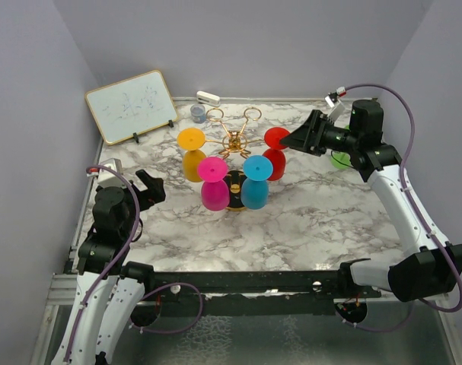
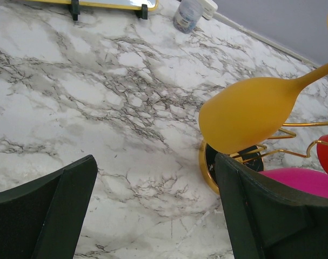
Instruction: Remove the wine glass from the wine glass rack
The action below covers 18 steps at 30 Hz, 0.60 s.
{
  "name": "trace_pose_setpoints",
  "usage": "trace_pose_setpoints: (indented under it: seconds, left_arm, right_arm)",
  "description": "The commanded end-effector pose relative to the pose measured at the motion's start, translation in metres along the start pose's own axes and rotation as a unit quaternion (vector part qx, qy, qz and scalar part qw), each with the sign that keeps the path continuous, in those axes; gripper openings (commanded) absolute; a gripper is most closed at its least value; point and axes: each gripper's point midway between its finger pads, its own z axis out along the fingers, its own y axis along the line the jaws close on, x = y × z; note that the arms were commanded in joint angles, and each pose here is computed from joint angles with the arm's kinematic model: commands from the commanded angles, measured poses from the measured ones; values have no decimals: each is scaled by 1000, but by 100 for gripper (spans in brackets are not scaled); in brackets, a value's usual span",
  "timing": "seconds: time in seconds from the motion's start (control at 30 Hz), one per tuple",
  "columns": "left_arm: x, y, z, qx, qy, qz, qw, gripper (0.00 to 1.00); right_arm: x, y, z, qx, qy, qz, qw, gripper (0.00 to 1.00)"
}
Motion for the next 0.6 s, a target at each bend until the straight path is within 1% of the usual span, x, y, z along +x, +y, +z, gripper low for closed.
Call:
trace_pose_setpoints:
  seconds: [0.0, 0.23, 0.57]
  left_arm:
    - [1, 3, 2, -8, -2, -2, 1000, 92]
    - [1, 3, 2, -9, -1, -2, 1000, 92]
    - [2, 3, 3, -9, 0, -3, 1000, 92]
  right_arm:
    - [-5, 16, -2, -33, -8, -20, 999, 63]
    - [-10, 13, 2, -26, -18, -18, 999, 37]
    - [-14, 18, 1, -31, -24, -14, 999, 11]
